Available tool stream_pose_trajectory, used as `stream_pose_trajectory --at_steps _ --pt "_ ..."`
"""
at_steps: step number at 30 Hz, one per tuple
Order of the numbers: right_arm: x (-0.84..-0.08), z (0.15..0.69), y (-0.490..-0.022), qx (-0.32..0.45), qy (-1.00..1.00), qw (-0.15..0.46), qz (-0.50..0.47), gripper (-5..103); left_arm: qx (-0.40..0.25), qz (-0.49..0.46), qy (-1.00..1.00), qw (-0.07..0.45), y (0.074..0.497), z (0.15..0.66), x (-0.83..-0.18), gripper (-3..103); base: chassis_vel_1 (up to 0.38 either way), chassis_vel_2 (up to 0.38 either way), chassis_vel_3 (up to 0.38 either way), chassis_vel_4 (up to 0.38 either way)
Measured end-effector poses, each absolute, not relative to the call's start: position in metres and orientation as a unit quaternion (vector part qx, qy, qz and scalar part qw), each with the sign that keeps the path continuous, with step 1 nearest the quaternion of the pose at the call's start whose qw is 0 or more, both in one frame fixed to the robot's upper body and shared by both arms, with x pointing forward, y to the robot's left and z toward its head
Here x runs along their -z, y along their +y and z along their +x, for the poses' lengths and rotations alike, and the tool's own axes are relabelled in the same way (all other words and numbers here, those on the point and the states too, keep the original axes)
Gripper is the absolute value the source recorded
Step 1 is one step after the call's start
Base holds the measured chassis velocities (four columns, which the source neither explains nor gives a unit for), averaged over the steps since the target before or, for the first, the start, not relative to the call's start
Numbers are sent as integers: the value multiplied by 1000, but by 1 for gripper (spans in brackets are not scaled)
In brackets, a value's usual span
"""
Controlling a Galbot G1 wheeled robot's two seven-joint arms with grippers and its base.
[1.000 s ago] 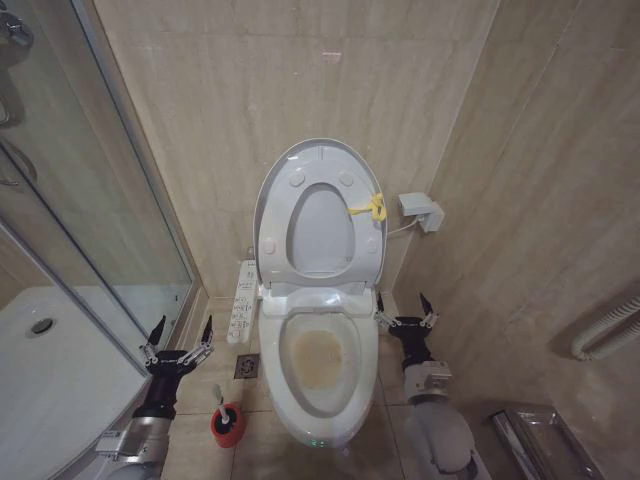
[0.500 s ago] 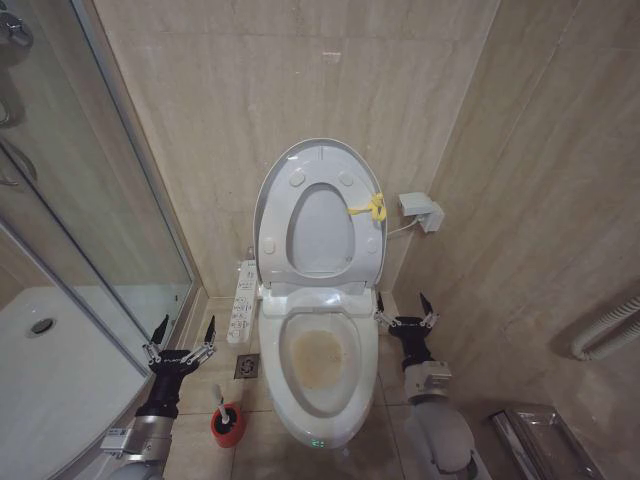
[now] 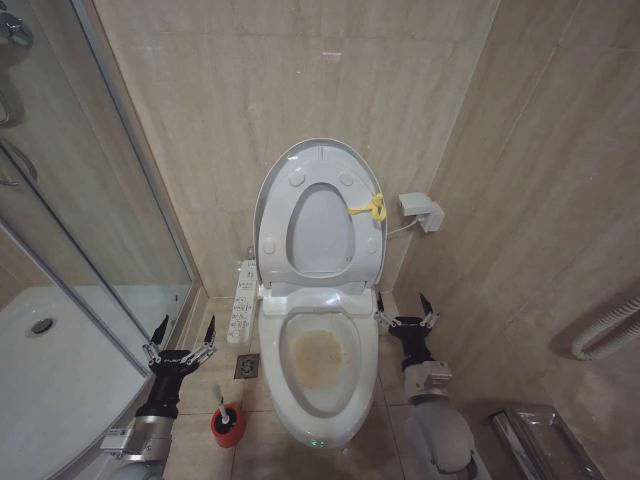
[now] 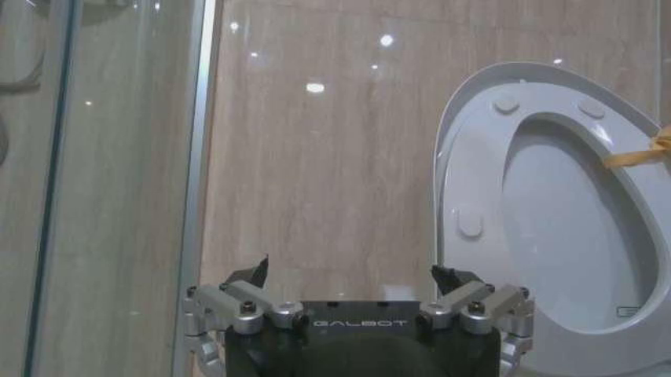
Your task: Open the toilet lid, clean the toilet bowl with a toilet brush, close the toilet lid, and flush.
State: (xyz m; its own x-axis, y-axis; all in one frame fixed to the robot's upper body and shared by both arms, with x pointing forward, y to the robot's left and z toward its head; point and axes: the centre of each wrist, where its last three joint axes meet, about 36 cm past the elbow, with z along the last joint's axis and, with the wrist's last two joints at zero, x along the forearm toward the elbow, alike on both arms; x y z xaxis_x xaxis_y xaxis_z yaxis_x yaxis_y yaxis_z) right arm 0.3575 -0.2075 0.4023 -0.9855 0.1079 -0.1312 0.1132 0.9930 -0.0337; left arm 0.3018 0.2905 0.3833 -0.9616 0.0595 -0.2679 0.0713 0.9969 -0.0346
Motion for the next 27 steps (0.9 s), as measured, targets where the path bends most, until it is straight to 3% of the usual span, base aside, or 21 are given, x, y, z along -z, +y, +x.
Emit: stream_pose_trajectory --at_steps 21,27 --pt "-402 357 -208 21 996 64 56 100 22 33 990 135 290 302 -384 100 0 0 0 0" --pt "-405 314 -247 28 996 40 79 100 22 33 990 135 290 302 -384 100 0 0 0 0"
